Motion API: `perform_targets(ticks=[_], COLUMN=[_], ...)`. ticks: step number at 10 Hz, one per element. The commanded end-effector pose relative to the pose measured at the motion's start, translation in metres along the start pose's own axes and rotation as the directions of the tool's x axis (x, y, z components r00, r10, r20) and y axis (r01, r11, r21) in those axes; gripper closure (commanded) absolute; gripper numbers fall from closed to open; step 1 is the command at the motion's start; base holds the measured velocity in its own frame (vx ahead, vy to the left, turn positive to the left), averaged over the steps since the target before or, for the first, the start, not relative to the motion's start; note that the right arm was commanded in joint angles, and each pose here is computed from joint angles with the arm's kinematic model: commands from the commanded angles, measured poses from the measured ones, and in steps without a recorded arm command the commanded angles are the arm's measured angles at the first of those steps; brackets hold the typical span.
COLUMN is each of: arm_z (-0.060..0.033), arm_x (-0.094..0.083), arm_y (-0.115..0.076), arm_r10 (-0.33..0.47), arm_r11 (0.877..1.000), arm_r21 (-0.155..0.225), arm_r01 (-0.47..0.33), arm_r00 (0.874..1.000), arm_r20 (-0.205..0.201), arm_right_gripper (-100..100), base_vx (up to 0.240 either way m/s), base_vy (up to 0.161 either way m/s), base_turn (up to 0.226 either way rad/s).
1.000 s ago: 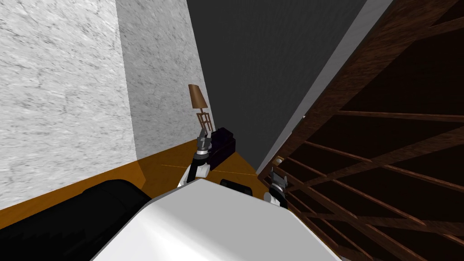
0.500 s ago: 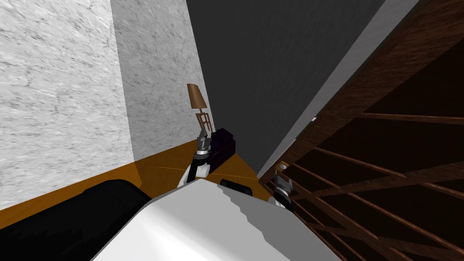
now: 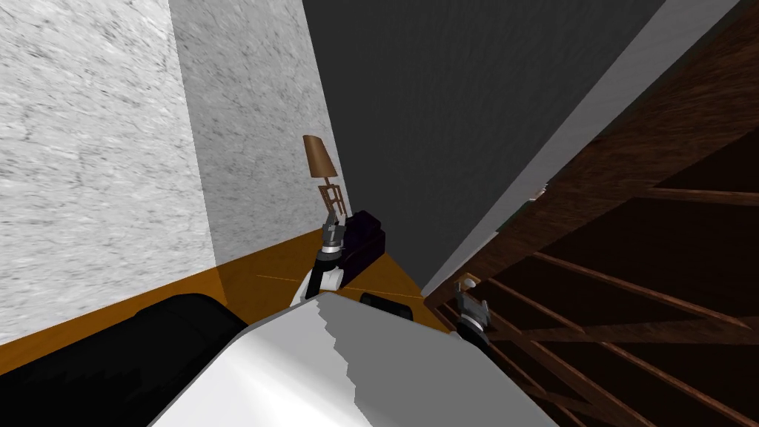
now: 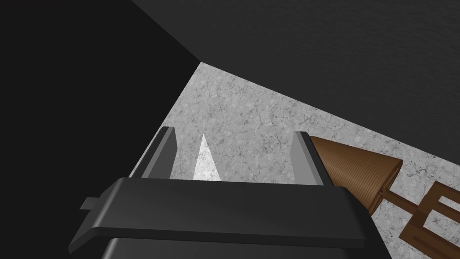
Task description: Pull the door open
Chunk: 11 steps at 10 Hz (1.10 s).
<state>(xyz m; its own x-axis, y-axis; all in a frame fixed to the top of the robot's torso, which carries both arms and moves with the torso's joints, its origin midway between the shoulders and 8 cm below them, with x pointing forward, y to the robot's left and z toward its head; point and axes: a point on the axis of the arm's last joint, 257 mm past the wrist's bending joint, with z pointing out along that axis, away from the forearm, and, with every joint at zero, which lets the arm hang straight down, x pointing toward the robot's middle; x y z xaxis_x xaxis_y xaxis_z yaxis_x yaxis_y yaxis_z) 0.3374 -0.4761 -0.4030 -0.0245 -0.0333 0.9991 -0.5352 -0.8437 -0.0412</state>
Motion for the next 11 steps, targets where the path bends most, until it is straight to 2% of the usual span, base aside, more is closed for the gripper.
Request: perform_targets(ticks=[1,5,6,7,11], arm_z=[0.0002,0.0004,-0.0007,-0.0007,-0.0007], arm_x=[0.000,0.005,0.002,0.002,0.002], arm_y=[0.011,0.047,0.042,0.042,0.042], arm_r10=[0.002,0.003,0.001,0.001,0.001], arm_r11=[1.000,1.000,1.000,1.000,1.000], arm_r21=[-0.002,-0.007,-0.007,-0.007,-0.007], arm_r01=[-0.002,-0.003,-0.001,-0.001,-0.001], arm_r00=[1.000,1.000,1.000,1.000,1.000], arm_r20=[0.000,-0.002,-0.002,-0.002,-0.002], arm_right_gripper=[-100,-100,-100,100,100], base_vx=[0.096,0.148,0.089,-0.015,-0.020], base_vy=[0.007,-0.007,-0.006,-0.002,0.003], base_turn=[0.013,0.015,0.005,-0.018,0.008])
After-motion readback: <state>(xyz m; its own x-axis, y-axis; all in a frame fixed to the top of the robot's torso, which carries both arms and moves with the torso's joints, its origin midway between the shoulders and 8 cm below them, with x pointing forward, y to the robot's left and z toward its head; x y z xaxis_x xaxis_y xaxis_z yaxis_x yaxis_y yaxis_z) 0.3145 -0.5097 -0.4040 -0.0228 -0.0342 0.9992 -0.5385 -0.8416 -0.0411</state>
